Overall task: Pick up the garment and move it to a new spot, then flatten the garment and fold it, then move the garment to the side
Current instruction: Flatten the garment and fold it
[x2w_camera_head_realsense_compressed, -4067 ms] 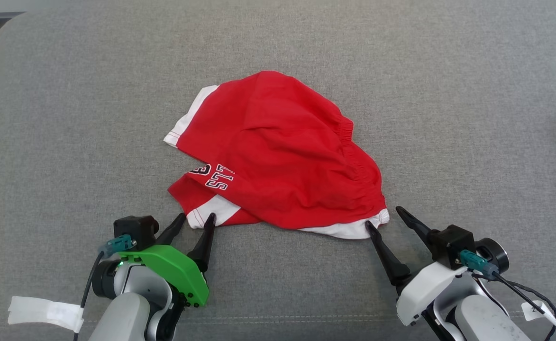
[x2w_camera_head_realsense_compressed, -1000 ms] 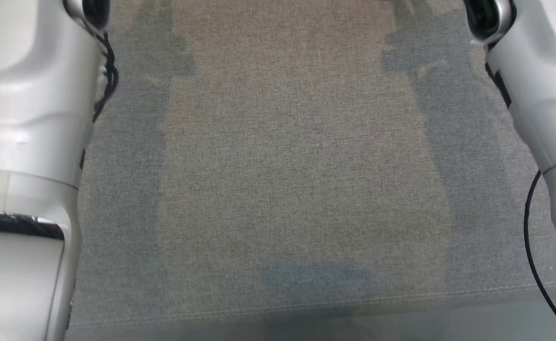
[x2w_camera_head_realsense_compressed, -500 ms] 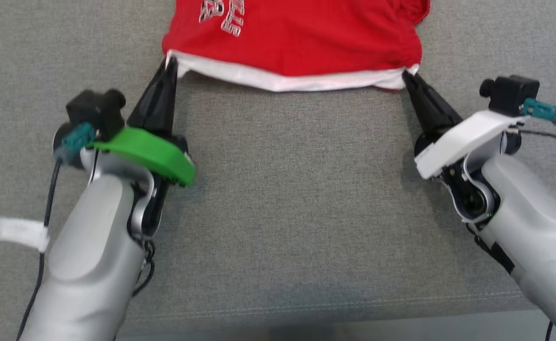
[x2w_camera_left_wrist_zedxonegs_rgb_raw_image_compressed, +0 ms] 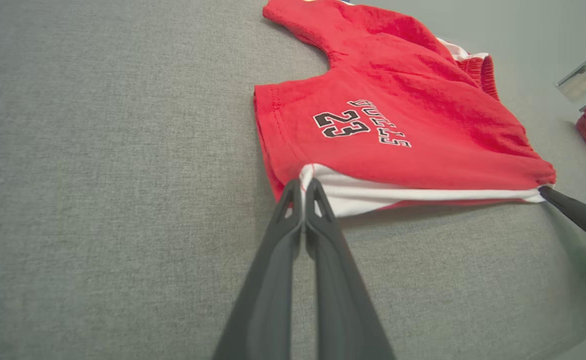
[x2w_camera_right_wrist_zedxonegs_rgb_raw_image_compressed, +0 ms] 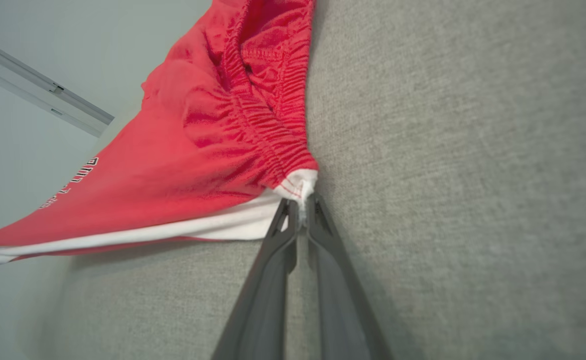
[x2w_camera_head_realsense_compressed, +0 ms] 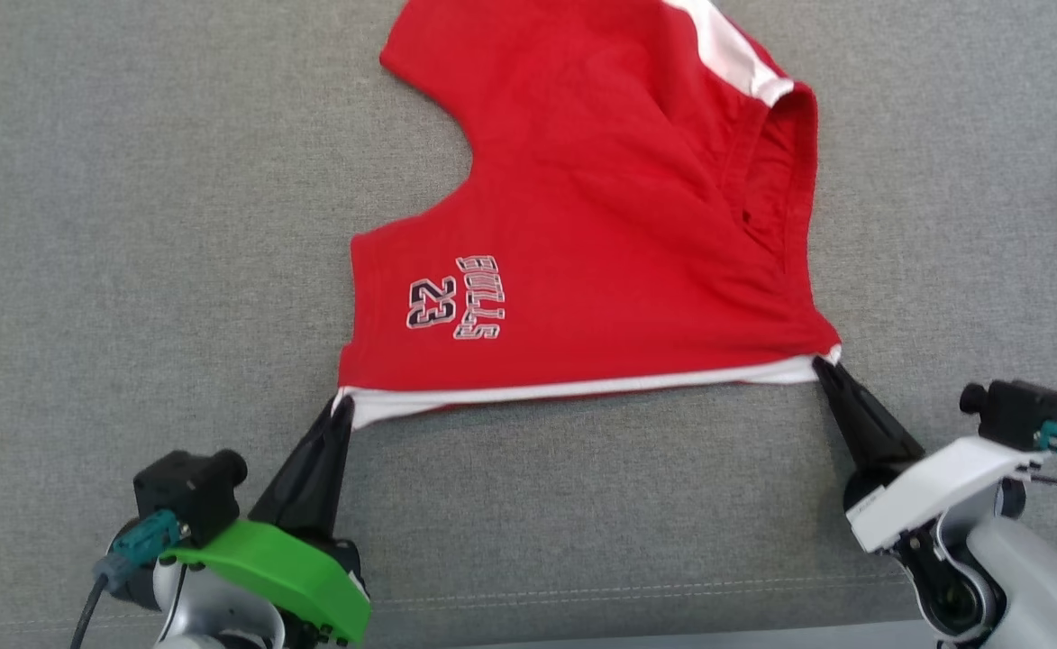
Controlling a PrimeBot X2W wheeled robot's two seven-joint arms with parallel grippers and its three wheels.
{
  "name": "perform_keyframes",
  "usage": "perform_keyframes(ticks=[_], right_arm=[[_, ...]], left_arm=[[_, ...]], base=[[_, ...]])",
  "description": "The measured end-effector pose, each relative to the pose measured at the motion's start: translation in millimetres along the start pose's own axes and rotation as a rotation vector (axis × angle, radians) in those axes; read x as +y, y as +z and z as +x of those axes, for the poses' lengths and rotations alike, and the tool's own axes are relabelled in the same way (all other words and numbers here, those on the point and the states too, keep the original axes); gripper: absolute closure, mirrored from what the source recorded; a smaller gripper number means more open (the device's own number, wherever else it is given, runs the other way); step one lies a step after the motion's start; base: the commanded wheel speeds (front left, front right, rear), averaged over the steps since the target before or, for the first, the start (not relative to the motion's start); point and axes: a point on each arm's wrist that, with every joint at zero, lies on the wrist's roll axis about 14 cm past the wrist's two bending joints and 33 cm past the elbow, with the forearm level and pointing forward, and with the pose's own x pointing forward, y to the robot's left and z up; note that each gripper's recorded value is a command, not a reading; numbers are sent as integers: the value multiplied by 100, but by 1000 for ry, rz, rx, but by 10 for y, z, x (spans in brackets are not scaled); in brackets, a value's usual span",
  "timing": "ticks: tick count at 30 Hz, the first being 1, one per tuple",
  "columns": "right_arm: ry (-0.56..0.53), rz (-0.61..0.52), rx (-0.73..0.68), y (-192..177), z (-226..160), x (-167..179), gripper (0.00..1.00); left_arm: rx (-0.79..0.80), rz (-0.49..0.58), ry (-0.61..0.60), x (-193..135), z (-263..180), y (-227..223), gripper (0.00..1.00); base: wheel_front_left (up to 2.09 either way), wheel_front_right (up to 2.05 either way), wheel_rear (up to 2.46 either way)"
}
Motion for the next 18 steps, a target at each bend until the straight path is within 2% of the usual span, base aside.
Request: perform_keyframes(ticks=[7, 12, 18], right_arm=[[-58, 45, 57, -266, -449, -72, 100], [-81, 71, 95, -400, -677, -37, 100], [-77, 64, 4, -150, -678, 104, 100]], left_arm=[[107, -80, 31, -59, -434, -199, 100], [143, -93, 56, -21, -594, -249, 100], [70, -27, 47, 30, -444, 19, 100]], base=[[0, 0, 0], [0, 0, 0], [0, 0, 0]])
